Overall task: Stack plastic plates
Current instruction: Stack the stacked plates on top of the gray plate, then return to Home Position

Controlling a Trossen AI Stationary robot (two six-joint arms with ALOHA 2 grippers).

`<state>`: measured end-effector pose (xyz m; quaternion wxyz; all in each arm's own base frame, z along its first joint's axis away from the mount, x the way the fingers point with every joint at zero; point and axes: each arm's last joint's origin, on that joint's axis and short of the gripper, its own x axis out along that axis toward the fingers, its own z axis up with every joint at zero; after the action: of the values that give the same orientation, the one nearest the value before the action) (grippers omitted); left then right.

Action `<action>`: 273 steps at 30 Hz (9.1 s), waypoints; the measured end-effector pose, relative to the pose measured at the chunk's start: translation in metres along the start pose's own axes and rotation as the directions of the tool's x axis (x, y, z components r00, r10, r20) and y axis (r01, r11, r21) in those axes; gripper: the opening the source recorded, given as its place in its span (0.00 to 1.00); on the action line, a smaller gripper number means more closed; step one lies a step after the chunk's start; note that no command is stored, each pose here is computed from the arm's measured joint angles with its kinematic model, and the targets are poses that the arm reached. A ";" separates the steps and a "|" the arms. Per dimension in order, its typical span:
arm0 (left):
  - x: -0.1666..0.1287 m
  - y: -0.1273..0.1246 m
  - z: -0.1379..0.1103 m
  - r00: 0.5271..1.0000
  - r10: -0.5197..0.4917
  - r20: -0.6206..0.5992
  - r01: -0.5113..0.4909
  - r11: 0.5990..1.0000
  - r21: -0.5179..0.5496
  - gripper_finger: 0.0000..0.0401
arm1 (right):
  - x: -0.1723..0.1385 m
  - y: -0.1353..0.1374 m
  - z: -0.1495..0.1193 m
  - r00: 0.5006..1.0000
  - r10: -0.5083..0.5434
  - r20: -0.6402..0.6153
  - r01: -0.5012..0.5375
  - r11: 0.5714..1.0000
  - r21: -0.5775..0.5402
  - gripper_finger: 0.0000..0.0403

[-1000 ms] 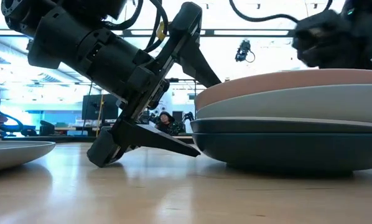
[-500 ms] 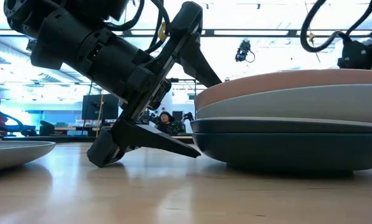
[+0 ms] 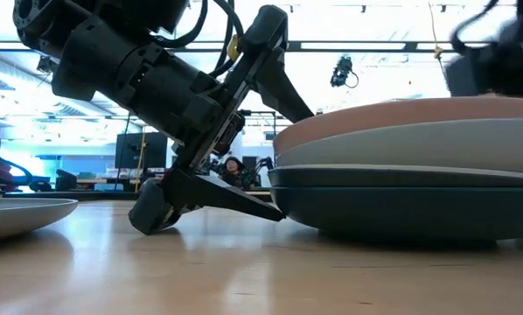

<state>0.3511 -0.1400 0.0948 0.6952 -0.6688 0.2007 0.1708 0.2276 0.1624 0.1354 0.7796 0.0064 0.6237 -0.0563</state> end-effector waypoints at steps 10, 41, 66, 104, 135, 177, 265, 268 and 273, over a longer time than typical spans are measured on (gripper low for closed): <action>0.000 0.000 0.001 0.999 -0.008 0.038 0.006 0.999 0.041 0.78 | 0.009 0.002 0.028 1.000 -0.001 0.023 0.002 0.999 -0.045 0.47; -0.011 -0.019 0.008 0.990 -0.057 0.131 0.031 0.981 0.189 0.46 | -0.020 0.004 0.010 0.998 -0.057 0.036 0.047 0.971 0.235 0.47; -0.162 -0.085 0.028 0.928 0.200 -0.313 -0.018 0.866 0.500 0.45 | -0.090 0.003 -0.029 0.990 0.013 0.141 -0.078 0.881 0.467 0.47; -0.208 0.013 0.039 0.572 0.521 -0.634 0.292 0.593 0.750 0.45 | -0.094 0.003 0.031 0.848 0.116 0.518 -0.515 0.418 0.749 0.43; -0.193 0.044 0.059 0.626 0.439 -0.645 0.219 0.694 0.685 0.78 | -0.088 -0.021 0.052 0.853 0.112 0.510 -0.491 0.504 0.710 0.42; -0.240 -0.079 0.033 0.955 0.144 -0.259 0.143 0.541 0.829 0.79 | -0.091 -0.013 0.045 0.834 0.045 0.551 -0.471 0.577 0.667 0.43; -0.306 -0.141 0.164 0.796 -0.604 0.042 0.094 0.191 0.977 0.03 | -0.237 -0.207 0.074 0.013 0.157 0.987 -0.371 0.918 -0.141 0.03; -0.312 -0.136 0.162 0.813 -0.580 0.040 0.102 0.210 0.972 0.03 | -0.244 -0.207 0.064 0.006 0.177 0.984 -0.372 0.914 -0.162 0.03; -0.307 -0.122 0.161 0.893 -0.448 0.036 0.124 0.322 0.939 0.03 | -0.251 -0.215 0.053 0.004 0.107 0.994 -0.255 0.962 -0.102 0.05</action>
<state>0.1565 0.0243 0.3597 0.9865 -0.1605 0.0338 -0.0010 0.2045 -0.0353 0.4048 0.9905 0.0869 -0.1040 0.0223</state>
